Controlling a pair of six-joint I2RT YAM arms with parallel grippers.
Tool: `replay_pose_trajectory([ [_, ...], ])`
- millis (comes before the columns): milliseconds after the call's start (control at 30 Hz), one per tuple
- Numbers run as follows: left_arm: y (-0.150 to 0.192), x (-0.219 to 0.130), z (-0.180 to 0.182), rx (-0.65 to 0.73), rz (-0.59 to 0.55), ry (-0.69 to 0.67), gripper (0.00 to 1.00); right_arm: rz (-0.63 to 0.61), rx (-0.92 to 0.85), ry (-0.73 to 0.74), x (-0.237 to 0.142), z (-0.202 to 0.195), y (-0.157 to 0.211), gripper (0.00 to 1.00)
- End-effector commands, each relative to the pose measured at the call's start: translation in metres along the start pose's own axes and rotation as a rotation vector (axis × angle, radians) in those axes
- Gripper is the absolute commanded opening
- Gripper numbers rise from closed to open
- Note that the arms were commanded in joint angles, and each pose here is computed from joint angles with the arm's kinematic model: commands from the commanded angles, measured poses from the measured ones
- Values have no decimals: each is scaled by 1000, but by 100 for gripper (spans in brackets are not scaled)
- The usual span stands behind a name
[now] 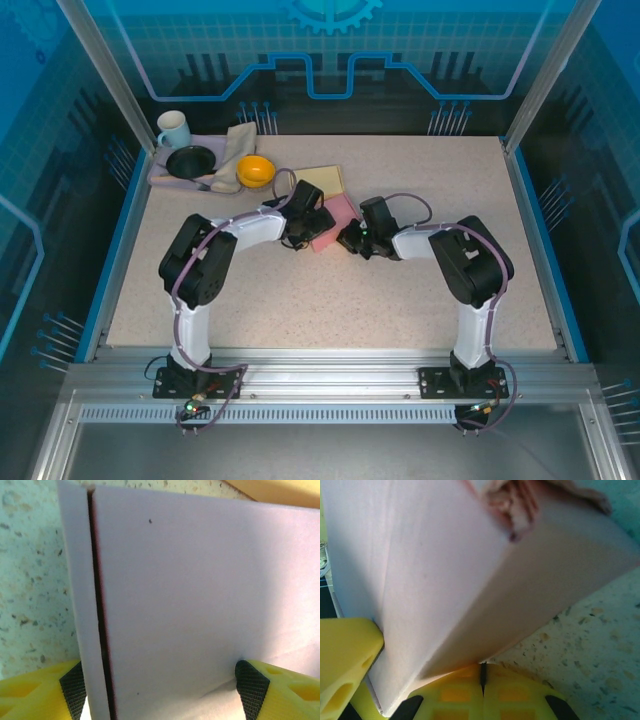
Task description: Fold the paper box
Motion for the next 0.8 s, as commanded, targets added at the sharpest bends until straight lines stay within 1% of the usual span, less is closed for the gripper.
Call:
replay_pose_trajectory([
  [0, 94, 9, 61, 60, 306, -267, 80, 44, -32, -98, 3, 26, 12, 4],
  [133, 107, -7, 58, 65, 305, -242, 80, 70, -17, -72, -11, 8, 17, 5],
  [200, 112, -13, 58, 65, 309, -234, 80, 83, -4, -27, -19, -9, 19, 5],
  [333, 112, -21, 56, 76, 304, -231, 81, 73, 3, -5, -38, -30, 19, 6],
  [567, 92, -45, 37, 129, 222, -220, 84, 98, -147, 74, -77, -32, 14, 7],
  [767, 69, -68, 19, 161, 157, -174, 86, 84, -197, 138, -104, -44, 2, 9],
])
Point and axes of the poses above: each hand's point on the last joint's axis, 136 mm out from that joint toward the fingers, its own x axis out along the fingers, its own z axis along the line the jaws close on, y = z × x, the point moved 5 cm from there along -x, back along the fingers
